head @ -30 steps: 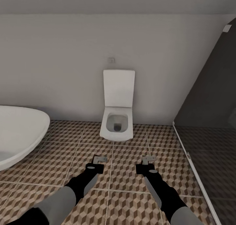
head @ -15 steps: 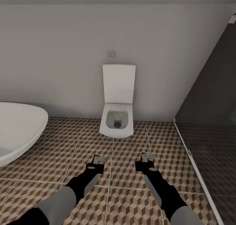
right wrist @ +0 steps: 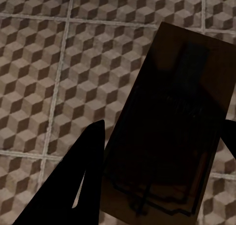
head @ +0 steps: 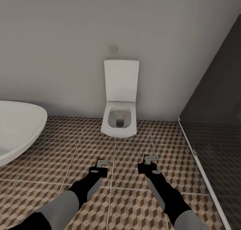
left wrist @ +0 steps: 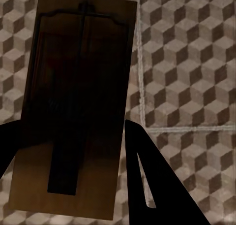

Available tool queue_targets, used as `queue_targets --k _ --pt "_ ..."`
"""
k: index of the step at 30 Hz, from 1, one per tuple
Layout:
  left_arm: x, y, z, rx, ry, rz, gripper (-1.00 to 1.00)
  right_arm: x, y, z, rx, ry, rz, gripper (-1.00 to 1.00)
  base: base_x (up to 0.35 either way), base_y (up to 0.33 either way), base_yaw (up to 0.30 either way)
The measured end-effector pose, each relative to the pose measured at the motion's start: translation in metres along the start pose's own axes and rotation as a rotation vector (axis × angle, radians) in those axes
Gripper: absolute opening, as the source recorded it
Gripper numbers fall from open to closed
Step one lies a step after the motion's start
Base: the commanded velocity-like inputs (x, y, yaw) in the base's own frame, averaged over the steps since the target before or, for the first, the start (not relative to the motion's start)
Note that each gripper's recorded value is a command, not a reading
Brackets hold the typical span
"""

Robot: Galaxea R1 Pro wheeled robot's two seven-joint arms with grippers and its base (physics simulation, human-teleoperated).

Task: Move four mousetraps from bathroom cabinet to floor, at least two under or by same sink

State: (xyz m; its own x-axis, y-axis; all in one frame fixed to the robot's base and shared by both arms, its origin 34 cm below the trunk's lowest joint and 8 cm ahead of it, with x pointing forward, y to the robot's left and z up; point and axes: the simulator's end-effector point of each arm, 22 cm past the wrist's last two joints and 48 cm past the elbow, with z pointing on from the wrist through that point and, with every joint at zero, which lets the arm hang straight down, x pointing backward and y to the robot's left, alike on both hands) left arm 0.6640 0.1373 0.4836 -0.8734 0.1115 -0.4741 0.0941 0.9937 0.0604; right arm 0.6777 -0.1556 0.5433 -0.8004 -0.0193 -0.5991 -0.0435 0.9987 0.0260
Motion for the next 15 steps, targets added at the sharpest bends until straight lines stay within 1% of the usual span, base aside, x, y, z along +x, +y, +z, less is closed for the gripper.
queue_targets --k 12,15 --pt "0.022 -0.004 0.024 0.004 0.018 0.0 -1.0 0.024 0.001 0.022 -0.002 0.018 0.001 -1.0 0.0 0.0 0.0" --pt "0.024 -0.005 0.026 0.005 0.022 0.0 -1.0 0.027 0.0 0.023 -0.002 0.023 0.001 -1.0 0.0 0.0 0.0"
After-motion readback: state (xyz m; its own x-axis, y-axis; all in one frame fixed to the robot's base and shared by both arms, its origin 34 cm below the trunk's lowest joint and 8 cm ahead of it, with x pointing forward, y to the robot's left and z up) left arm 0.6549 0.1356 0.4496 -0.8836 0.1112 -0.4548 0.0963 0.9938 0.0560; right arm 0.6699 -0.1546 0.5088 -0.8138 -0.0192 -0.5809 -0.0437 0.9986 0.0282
